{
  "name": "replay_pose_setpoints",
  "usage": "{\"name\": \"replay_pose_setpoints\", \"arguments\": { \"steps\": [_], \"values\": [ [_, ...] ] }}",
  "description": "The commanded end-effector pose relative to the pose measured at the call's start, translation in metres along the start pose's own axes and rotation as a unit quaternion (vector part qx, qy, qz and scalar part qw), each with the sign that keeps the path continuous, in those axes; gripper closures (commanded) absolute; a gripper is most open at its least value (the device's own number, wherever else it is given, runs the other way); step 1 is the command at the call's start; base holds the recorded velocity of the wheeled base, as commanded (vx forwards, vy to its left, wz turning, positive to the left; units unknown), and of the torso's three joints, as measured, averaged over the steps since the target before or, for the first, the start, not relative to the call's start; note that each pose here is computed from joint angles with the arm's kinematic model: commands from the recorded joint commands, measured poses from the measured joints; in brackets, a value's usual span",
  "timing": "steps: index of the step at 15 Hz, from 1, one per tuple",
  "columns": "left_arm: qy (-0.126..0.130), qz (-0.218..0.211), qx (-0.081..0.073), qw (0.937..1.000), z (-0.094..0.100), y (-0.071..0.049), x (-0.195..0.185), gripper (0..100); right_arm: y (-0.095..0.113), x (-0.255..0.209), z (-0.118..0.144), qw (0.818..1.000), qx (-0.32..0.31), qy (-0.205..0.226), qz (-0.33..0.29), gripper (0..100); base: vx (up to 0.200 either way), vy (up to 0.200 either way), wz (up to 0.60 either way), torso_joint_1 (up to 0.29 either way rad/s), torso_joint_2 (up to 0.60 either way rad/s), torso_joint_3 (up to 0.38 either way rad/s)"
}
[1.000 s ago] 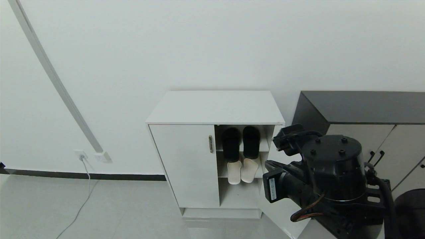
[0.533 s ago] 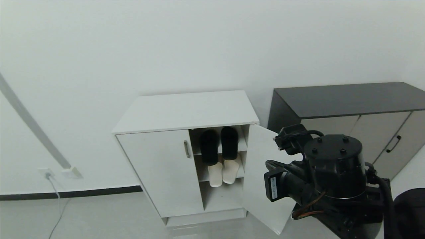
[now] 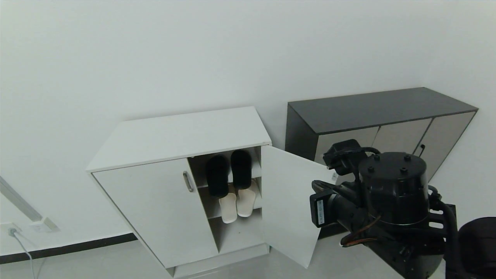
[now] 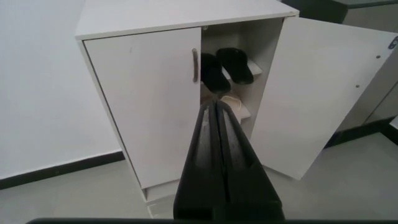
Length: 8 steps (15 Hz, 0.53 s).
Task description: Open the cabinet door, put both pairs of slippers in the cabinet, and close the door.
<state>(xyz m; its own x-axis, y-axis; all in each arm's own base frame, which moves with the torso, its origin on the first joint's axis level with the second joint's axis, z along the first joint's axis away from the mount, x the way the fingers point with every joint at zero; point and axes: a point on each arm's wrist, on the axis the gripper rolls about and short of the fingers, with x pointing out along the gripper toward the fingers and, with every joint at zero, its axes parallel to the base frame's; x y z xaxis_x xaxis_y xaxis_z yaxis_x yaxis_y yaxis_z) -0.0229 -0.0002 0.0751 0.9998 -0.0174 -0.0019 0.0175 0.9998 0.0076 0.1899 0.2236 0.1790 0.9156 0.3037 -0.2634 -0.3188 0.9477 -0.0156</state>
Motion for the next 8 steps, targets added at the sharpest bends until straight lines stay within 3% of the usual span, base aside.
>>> {"name": "replay_pose_setpoints", "arguments": {
  "steps": [1,3,8],
  "values": [
    [0.001,0.0,0.0,1.0,0.0,0.0,0.0,100,-0.002,0.002,-0.001,1.0,-0.001,0.003,-0.005,100,-0.2,0.0,0.0,0.002,0.0,0.002],
    [0.001,0.0,0.0,1.0,0.0,0.0,0.0,100,-0.009,0.009,0.002,1.0,-0.003,-0.001,-0.02,100,-0.2,0.0,0.0,0.007,0.01,-0.002],
    [0.001,0.0,0.0,1.0,0.0,0.0,0.0,100,-0.05,0.072,0.039,0.994,0.004,-0.014,-0.106,100,0.0,0.0,0.0,0.0,0.0,0.0]
  ]
}}
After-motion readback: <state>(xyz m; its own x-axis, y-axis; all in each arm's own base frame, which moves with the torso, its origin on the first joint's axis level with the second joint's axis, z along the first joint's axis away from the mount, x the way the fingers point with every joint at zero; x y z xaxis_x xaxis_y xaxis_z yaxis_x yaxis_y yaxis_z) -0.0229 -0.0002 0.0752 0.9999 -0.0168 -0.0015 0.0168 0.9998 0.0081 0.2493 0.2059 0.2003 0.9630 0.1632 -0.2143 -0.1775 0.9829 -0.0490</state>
